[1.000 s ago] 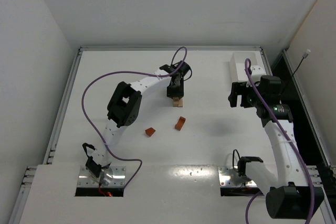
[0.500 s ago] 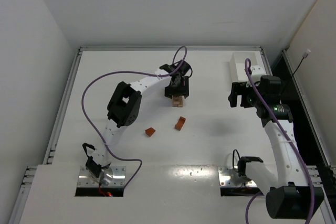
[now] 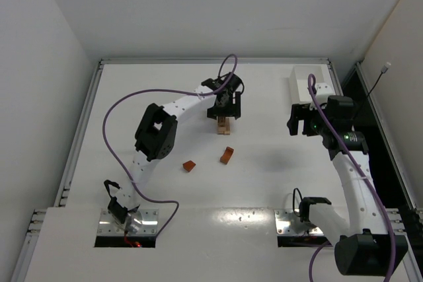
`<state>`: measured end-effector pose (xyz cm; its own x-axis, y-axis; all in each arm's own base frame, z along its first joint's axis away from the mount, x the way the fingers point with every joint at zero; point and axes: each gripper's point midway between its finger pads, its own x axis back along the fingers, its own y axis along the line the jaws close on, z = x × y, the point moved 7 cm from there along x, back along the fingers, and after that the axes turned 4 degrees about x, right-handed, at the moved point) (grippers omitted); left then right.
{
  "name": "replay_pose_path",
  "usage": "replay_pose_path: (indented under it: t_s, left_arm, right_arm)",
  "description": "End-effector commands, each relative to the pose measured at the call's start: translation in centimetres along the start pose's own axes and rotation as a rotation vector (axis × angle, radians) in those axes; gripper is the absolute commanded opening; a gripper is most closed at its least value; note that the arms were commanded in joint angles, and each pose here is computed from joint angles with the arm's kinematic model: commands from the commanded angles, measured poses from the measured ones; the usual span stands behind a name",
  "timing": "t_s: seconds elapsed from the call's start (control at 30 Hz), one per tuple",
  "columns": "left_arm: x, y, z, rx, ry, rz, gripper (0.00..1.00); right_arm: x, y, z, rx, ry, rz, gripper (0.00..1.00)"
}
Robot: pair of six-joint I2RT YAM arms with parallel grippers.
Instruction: Build the wood block tower
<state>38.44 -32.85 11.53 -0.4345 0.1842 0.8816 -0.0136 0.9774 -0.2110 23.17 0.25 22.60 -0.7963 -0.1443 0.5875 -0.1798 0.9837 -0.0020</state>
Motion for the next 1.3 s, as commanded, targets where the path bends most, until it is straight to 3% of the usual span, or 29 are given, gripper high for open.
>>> replay_pose_path:
  t_s: [0.0, 0.3, 0.43, 0.5, 0.57, 0.7, 0.83, 0.93, 0.97, 1.1, 1.27]
  left_arm:
    - [5.9, -1.7, -2.9, -0.006, -0.159, 0.048, 0.78]
    - [11.6, -1.5, -5.3, -0.023, -0.305, 0.076, 0.80]
    - [16.3, -1.4, -6.5, -0.040, -0.393, 0.127, 0.89]
    - [18.0, -0.6, -7.2, -0.044, -0.443, 0.124, 0.98]
    - [21.0, 0.9, -8.2, -0.026, -0.501, 0.141, 1.00]
    - [22.2, 5.9, -9.3, -0.024, -0.526, 0.084, 1.00]
    - [21.4, 14.4, -10.8, 0.077, -0.481, -0.020, 1.00]
    - [20.3, 19.1, -10.3, 0.138, -0.418, -0.064, 1.00]
    - [20.5, 20.0, -10.1, 0.146, -0.419, -0.080, 1.00]
    - [21.2, 22.9, -9.1, 0.214, -0.424, -0.129, 1.00]
    - [21.1, 25.6, -7.9, 0.274, -0.419, -0.188, 1.00]
  right_arm:
    - [0.0, 0.2, -0.6, -0.006, -0.058, -0.022, 0.82]
    - [-0.4, 0.5, -0.5, -0.007, -0.068, -0.040, 0.82]
    - [-0.6, 0.6, -0.5, 0.023, -0.079, -0.045, 0.81]
    - [-0.7, 1.6, -0.8, 0.066, -0.081, -0.132, 0.78]
    - [-0.7, 3.4, -1.0, 0.134, -0.075, -0.276, 0.78]
    - [-0.8, 7.3, -1.0, 0.305, -0.029, -0.491, 0.77]
    - [-0.7, 11.0, -0.6, 0.688, -0.012, -0.726, 0.72]
    - [-0.7, 13.9, -0.5, 0.850, -0.038, -0.865, 0.60]
    - [-0.7, 15.0, -0.2, 0.928, -0.057, -0.912, 0.51]
    - [-1.3, 18.8, 0.6, 0.991, -0.079, -1.034, 0.43]
    - [-4.3, 22.4, 3.8, 0.947, 0.044, -1.082, 0.43]
